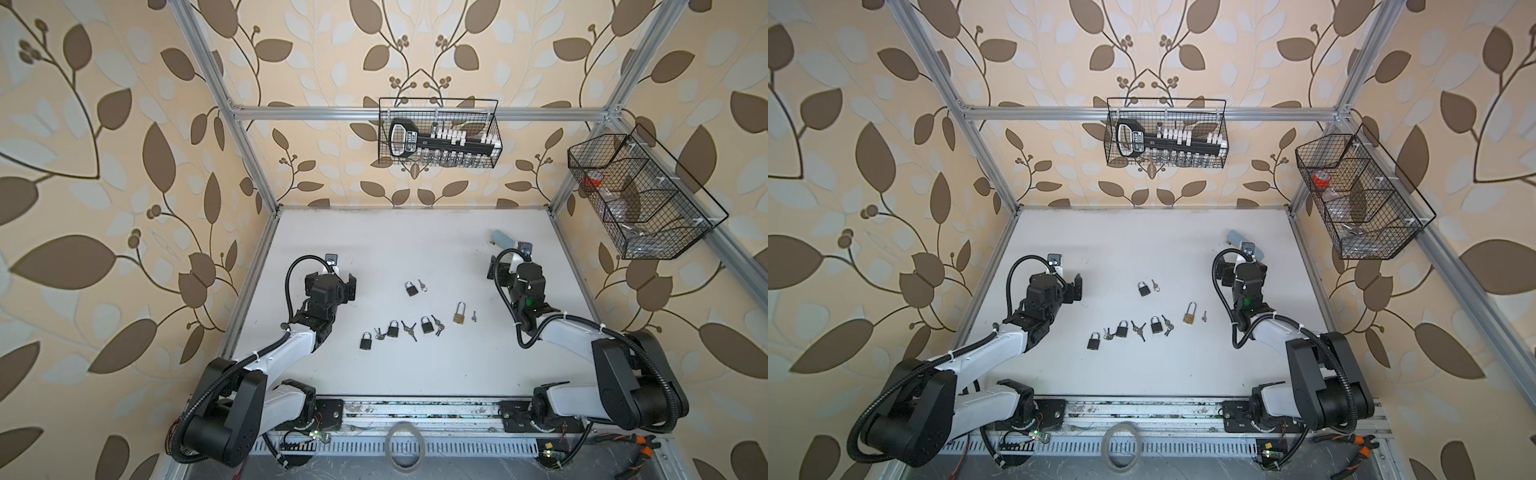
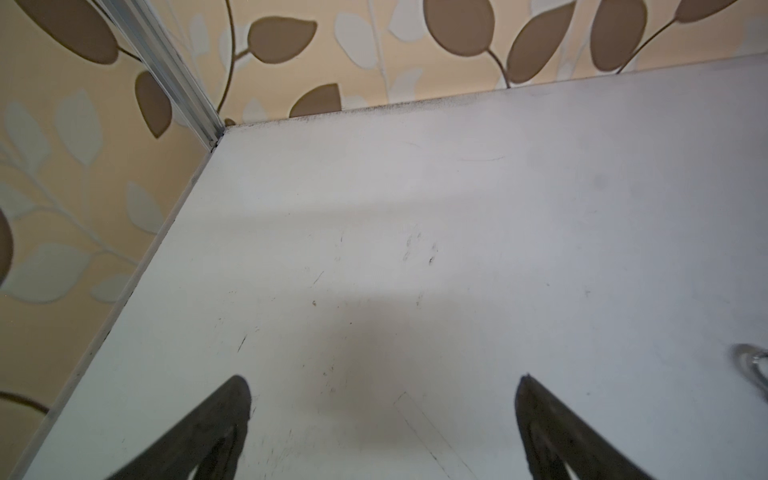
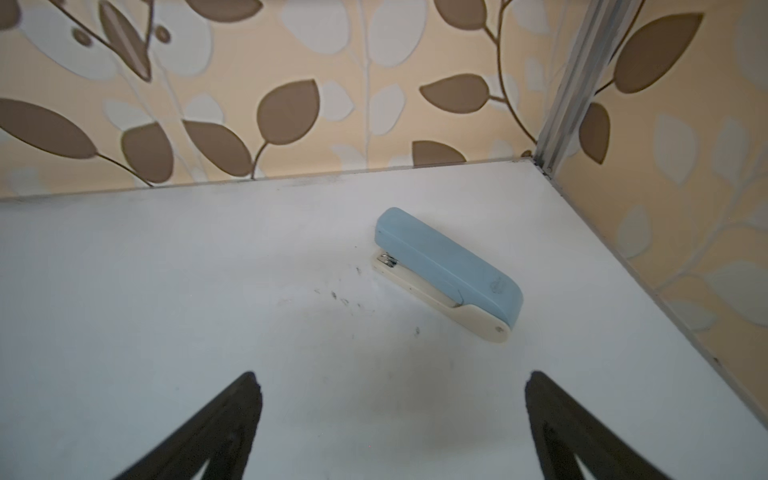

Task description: Lock with the key

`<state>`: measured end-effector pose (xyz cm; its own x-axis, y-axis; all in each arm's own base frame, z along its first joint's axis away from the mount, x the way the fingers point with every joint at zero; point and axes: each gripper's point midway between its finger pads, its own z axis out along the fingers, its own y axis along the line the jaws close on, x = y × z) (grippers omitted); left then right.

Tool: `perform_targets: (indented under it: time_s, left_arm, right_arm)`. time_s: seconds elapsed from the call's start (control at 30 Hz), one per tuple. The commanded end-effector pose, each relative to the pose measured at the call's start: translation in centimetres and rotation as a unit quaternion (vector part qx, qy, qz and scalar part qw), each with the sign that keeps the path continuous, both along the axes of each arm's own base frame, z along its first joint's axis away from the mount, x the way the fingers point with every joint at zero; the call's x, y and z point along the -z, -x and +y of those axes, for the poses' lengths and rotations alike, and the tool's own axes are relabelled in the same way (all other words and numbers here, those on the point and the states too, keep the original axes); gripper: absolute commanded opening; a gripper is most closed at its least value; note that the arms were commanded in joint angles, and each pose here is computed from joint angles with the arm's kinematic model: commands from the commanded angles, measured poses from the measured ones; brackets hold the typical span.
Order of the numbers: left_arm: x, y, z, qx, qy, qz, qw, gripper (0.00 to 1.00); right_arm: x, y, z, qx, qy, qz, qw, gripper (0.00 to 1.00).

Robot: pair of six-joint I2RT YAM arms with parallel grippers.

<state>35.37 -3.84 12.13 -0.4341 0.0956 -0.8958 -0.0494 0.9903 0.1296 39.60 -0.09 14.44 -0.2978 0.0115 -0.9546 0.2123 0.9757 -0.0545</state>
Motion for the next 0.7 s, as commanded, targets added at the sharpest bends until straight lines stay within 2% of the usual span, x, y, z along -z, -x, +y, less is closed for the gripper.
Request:
perform_targets:
  time_s: [0.0,0.13,0.17,0.2,0.3,0.4,0.47,0.6,0.67]
  left_arm:
    - [-0.9,-0.8,1.0,-0.018,-0.011,-0.039,0.999,0.99]
    - [0.6,-1.2,1.3,-0.002,0.005,-0.047,0.999,0.99]
    - [0.9,-1.3,1.3,0.005,0.004,-0.05,0.999,0.99]
    - [1.5,-1.5,1.4,0.007,0.012,-0.048,0.999,0.99]
    - [2.2,-1.6,1.9,0.008,0.035,-0.059,0.998,0.99]
    - [3.8,-2.3,2.9,0.005,0.058,-0.043,0.997,0.99]
    - [4.2,-2.7,3.0,0.004,0.071,-0.011,0.997,0.99]
    - [4.7,-3.2,4.1,-0.011,0.092,0.007,0.996,0.99]
    - [4.7,-3.1,4.1,-0.012,0.09,0.005,0.996,0.99]
  right_arm:
    - [1.2,0.9,-2.3,0.037,0.047,0.02,0.998,0.99]
    - [2.7,0.6,-2.8,0.023,0.03,0.006,0.999,0.99]
    - [3.3,0.2,-2.8,0.014,0.011,0.025,1.0,0.99]
    - [3.0,-0.1,-3.0,0.007,-0.011,0.005,1.0,0.99]
    - [3.5,0.0,-3.6,0.002,-0.031,0.004,1.0,0.99]
    - [2.9,0.9,-2.9,-0.015,-0.022,-0.023,0.999,0.99]
    - [2.6,1.7,-2.6,-0.02,-0.016,-0.041,0.999,0.99]
    - [2.3,2.8,-2.9,-0.012,-0.018,-0.082,0.996,0.99]
    - [2.8,2.8,-3.0,-0.01,-0.024,-0.066,0.997,0.99]
